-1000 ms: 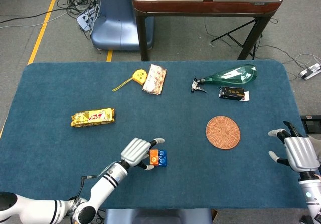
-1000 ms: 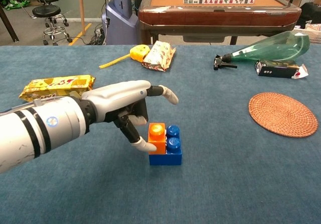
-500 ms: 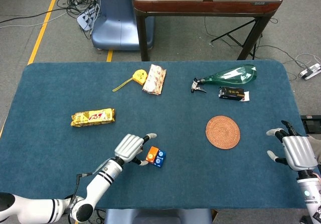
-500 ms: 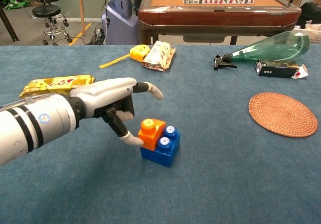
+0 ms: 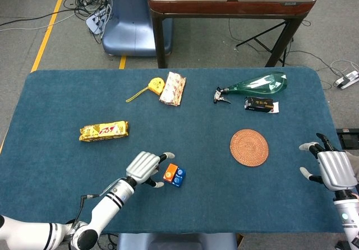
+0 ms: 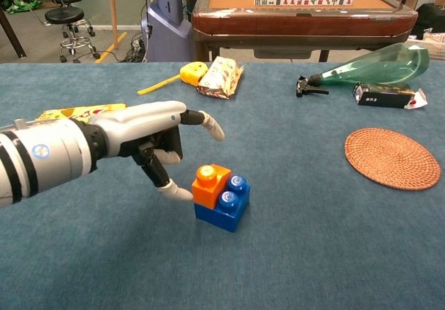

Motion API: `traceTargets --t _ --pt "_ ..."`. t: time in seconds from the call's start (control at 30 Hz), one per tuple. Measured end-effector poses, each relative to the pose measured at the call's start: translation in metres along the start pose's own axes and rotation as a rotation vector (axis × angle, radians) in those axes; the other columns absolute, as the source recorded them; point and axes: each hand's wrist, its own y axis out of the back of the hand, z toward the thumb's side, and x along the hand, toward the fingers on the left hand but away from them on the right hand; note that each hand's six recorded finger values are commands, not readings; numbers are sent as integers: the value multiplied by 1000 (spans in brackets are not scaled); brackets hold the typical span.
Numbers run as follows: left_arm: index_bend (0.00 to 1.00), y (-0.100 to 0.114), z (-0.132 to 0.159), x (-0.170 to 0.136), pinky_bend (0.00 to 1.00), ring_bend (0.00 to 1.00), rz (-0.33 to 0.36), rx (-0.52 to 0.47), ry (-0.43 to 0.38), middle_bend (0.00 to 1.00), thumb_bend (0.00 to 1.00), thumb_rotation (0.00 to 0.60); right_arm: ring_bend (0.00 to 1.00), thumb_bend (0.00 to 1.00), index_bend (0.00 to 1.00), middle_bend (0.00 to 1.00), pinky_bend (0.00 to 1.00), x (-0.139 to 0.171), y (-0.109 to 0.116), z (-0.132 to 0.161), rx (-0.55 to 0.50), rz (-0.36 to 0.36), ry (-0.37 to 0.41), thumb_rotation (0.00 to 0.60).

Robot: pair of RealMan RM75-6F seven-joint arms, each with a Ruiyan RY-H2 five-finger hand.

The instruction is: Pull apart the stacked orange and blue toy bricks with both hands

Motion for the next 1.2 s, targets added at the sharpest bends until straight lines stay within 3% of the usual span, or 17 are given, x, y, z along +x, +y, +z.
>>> traceTargets --t 0.27,0.73,1.2 --pt "438 8 8 4 1000 912 -27 -40 -3 1000 17 600 366 176 379 383 459 0 -1 -1 -1 3 -2 600" --pt "533 12 13 5 1000 947 20 -36 -28 944 17 600 366 176 379 383 459 -1 -4 0 -5 10 1 600" --pt "621 7 15 11 1000 950 11 -15 8 906 31 600 366 176 379 383 459 -1 -4 -3 -13 9 -3 600"
